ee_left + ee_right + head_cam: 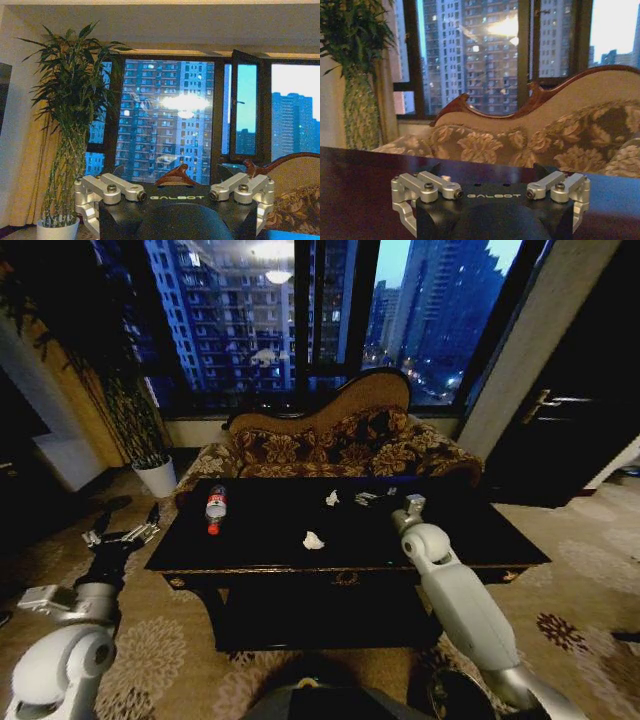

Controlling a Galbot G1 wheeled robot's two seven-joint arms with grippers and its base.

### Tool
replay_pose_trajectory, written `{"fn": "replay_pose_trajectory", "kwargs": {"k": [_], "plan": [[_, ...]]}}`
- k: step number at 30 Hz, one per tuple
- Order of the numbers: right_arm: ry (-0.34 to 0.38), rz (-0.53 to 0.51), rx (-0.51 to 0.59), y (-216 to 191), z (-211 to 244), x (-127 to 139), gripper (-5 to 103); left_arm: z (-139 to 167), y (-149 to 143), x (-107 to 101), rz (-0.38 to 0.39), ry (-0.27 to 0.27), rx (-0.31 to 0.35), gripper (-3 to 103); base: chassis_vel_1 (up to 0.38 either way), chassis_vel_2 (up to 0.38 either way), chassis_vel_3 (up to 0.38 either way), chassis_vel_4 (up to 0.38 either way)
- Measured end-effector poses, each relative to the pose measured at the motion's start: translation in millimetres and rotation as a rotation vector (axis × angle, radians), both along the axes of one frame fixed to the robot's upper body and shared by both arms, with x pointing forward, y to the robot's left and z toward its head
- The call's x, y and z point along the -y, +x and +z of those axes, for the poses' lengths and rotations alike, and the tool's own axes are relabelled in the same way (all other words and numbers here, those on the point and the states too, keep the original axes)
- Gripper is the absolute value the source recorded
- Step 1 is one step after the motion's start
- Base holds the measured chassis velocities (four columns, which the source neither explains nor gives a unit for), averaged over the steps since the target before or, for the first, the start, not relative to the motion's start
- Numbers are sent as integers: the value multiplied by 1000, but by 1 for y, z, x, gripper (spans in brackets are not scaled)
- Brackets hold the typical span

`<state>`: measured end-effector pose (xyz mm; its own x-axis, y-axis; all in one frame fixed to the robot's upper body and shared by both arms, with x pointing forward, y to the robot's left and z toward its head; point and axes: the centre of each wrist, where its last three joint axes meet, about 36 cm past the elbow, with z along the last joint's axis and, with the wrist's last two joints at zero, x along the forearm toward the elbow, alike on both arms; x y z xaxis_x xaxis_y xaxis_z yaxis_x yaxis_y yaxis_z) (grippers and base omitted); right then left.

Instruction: Move to the front of the table and place the trash on the table into the trash bin.

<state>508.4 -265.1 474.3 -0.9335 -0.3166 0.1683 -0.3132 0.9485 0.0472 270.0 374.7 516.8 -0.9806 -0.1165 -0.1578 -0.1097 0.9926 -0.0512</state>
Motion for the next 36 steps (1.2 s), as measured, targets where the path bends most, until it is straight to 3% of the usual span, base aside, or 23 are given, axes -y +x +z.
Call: {"fn": "replay_pose_trajectory", "kwargs": {"k": [6, 13, 20, 29, 32, 36], "plan": [[14, 116, -81, 11, 4, -34, 100, -1, -4, 1, 11, 4, -7, 100, 0, 0, 0, 0], [-19, 153, -100, 27, 0, -53, 100, 0, -7, -2, 27, 8, -6, 100, 0, 0, 0, 0], [-80, 126, -91, 41, -4, -51, 100, -1, -9, -4, 40, 10, -6, 100, 0, 0, 0, 0], [-97, 130, -128, 31, -1, -44, 100, -3, -9, -8, 49, 10, -10, 100, 0, 0, 0, 0], [-79, 184, -216, 39, 23, -55, 100, -4, -9, -11, 51, 10, -16, 100, 0, 0, 0, 0], [-86, 202, -226, 45, 29, -63, 100, 0, -10, -16, 59, 10, -9, 100, 0, 0, 0, 0]]}}
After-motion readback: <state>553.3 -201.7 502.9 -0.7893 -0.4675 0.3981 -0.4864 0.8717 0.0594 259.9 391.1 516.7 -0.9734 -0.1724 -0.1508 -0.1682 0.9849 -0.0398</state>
